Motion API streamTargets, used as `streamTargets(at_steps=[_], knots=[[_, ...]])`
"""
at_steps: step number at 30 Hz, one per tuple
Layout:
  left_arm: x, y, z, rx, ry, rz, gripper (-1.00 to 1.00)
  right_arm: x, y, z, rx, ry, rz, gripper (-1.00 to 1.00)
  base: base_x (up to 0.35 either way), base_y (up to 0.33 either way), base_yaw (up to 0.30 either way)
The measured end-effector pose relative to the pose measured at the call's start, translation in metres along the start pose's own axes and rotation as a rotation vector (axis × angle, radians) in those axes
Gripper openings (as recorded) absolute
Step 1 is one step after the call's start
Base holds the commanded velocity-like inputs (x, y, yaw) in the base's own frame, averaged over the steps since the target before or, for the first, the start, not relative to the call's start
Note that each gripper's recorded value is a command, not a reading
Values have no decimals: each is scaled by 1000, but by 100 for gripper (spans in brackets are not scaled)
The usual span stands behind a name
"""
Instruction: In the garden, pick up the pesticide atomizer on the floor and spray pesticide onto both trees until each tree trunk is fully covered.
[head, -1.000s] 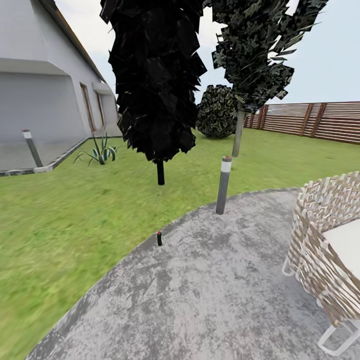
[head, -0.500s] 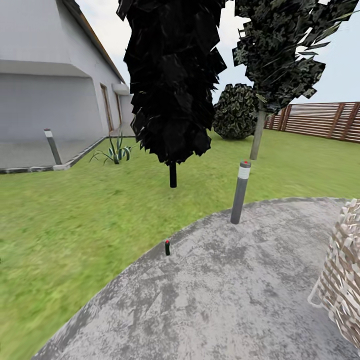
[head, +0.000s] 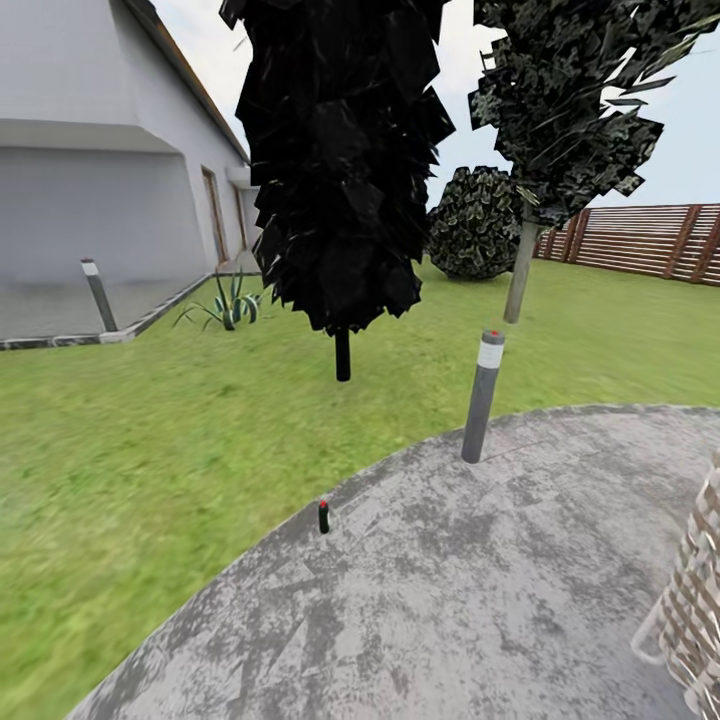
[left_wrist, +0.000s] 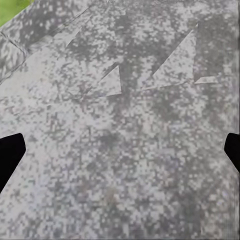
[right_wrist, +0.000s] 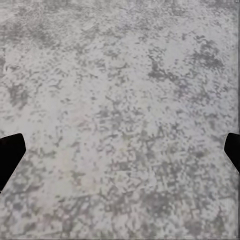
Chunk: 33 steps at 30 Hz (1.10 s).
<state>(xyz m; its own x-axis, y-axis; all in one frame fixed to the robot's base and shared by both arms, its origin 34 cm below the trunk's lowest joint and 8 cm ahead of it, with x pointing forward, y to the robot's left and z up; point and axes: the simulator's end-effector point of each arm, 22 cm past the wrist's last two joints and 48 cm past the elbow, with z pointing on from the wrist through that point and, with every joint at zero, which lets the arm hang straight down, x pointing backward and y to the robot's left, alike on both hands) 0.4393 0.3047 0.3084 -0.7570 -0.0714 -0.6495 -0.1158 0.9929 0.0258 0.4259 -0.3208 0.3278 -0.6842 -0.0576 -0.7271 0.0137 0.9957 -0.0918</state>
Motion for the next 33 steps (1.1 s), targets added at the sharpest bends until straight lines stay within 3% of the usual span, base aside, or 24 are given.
streamTargets(at_steps=[15,26,33], knots=[[0,0,0,0,1,-1,100,-1,1,0,-3,-1,2,100,290,-169,4],[0,0,0,0,0,-1,100,-1,1,0,-2,-1,2,100,294,-171,221],[0,0,0,0,0,-1,100,-1,1,0,-2,-1,2,100,294,-170,57]])
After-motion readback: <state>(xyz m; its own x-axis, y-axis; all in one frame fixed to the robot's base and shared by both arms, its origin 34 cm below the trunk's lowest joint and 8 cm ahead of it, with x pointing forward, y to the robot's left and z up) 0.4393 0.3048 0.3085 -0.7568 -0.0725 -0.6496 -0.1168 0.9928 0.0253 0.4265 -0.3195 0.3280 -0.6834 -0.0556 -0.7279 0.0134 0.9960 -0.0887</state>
